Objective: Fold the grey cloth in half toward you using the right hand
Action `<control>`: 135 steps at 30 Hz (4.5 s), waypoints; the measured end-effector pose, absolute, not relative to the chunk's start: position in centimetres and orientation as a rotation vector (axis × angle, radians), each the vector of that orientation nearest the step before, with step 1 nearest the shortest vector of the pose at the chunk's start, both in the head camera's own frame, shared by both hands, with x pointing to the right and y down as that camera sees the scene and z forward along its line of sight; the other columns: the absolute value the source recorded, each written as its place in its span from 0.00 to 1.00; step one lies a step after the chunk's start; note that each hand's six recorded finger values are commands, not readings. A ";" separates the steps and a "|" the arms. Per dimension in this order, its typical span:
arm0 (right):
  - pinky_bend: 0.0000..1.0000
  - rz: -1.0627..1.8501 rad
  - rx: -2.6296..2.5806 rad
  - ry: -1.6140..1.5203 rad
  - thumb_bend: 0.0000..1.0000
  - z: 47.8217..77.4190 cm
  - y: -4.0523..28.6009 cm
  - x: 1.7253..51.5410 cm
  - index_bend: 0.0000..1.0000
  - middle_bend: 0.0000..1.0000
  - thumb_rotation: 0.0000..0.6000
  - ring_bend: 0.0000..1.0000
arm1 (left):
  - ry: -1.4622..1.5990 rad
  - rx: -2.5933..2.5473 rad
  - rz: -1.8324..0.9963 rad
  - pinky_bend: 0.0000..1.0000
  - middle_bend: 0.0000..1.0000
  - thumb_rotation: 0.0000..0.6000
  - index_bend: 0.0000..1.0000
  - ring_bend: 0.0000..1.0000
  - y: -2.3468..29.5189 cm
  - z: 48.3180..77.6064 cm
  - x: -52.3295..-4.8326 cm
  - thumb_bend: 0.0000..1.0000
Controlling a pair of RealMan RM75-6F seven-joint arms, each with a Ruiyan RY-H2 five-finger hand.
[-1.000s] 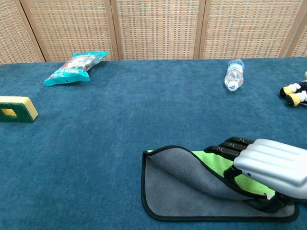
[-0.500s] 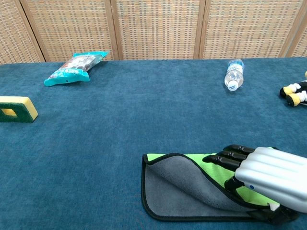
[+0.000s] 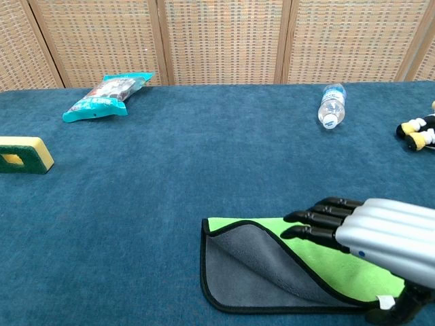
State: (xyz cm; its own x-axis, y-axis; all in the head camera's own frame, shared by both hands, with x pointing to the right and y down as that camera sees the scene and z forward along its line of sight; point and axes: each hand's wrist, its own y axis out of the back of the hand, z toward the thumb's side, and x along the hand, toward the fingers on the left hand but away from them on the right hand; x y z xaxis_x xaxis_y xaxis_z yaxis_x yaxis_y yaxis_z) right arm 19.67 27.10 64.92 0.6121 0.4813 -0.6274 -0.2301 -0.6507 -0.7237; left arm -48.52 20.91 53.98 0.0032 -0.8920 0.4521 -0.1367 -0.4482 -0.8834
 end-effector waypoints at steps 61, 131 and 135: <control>0.00 1.329 -2.239 -0.259 0.48 70.0 19.1 11.9 0.64 0.00 1.00 0.00 | 1.085 -1.639 -1.542 0.00 0.00 1.00 0.00 0.00 20.3 54.6 -49.2 0.14; 0.00 1.065 -2.212 -0.219 0.08 66.5 22.0 8.1 0.00 0.00 1.00 0.00 | 1.082 -1.645 -1.529 0.00 0.00 1.00 0.00 0.00 20.5 54.3 -49.0 0.14; 0.00 1.055 -2.196 -0.227 0.06 67.2 22.3 7.9 0.00 0.00 1.00 0.00 | 1.088 -1.643 -1.532 0.00 0.00 1.00 0.00 0.00 20.5 54.4 -49.1 0.14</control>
